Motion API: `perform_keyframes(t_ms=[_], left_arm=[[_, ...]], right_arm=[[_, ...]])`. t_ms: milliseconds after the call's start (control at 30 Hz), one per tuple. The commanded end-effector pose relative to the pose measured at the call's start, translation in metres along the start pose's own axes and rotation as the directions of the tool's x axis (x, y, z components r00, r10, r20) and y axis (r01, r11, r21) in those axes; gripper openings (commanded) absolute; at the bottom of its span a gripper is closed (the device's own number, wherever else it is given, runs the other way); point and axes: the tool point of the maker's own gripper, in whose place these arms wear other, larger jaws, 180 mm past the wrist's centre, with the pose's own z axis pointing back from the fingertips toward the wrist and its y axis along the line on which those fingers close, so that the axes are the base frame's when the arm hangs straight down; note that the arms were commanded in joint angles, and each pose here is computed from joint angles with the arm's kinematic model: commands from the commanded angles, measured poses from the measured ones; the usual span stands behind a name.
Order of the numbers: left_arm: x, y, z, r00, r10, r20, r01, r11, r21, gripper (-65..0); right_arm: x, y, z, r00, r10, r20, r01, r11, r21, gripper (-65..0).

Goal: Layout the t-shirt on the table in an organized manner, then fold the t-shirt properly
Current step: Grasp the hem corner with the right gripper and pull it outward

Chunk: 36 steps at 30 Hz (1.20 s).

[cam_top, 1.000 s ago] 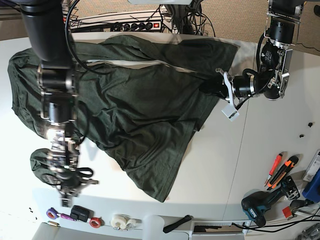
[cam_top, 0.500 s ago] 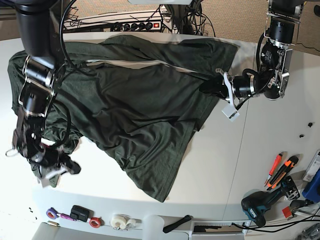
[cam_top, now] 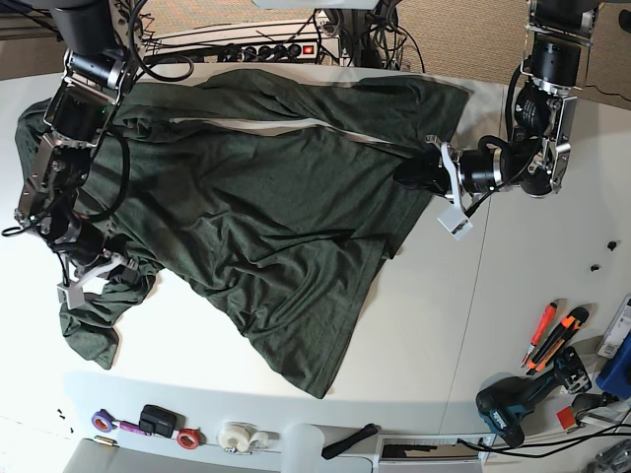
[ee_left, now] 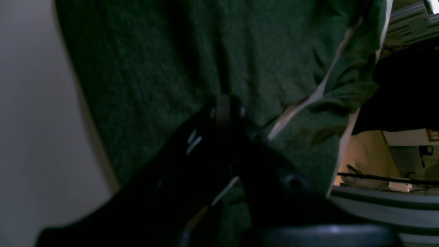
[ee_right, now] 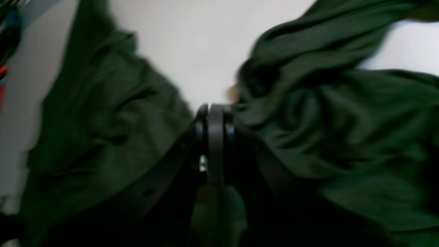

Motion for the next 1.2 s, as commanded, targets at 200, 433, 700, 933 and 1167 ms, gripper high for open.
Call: perform_keyframes(t_ms=[200,433,700,933,1167], left_arm=[[-0.026,0.018,0.007,0.99,-0.018,-0.137,0.029,0.996,0.079,-65.0],[-0.026,0.017,0.007,0.99,-0.018,-0.138,0.029,0.996,0.079,-65.0],[-0.026,0.018,0.007,0.99,-0.018,-0.139,0.029,0.996,0.08,-65.0],[-0.026,0.017,0.007,0.99,-0.018,-0.138,0.029,0.996,0.079,-65.0],[-0.026,0.017,0.007,0.991,-0.017,-0.136,0.028,0.997,0.078,-65.0]], right_arm=[[0.002,-0.02,-0.015,0.999,0.011,0.047,-0.005,0.991,-0.132,-65.0],[-0.017,-0.036,-0.043,0.997,0.077,0.029,-0.067,0.961,-0.27,-65.0],[0.032,-0.038,-0.052,0.977,0.192,0.091,-0.141,0.906,-0.399,-65.0],[0.103,-0.053,-0.041,0.932,0.266,0.246,-0.105,0.848,-0.519,-65.0],[0.178,-0.053,-0.019,0.844,0.341,0.413,-0.069,0.834,-0.547,-65.0]])
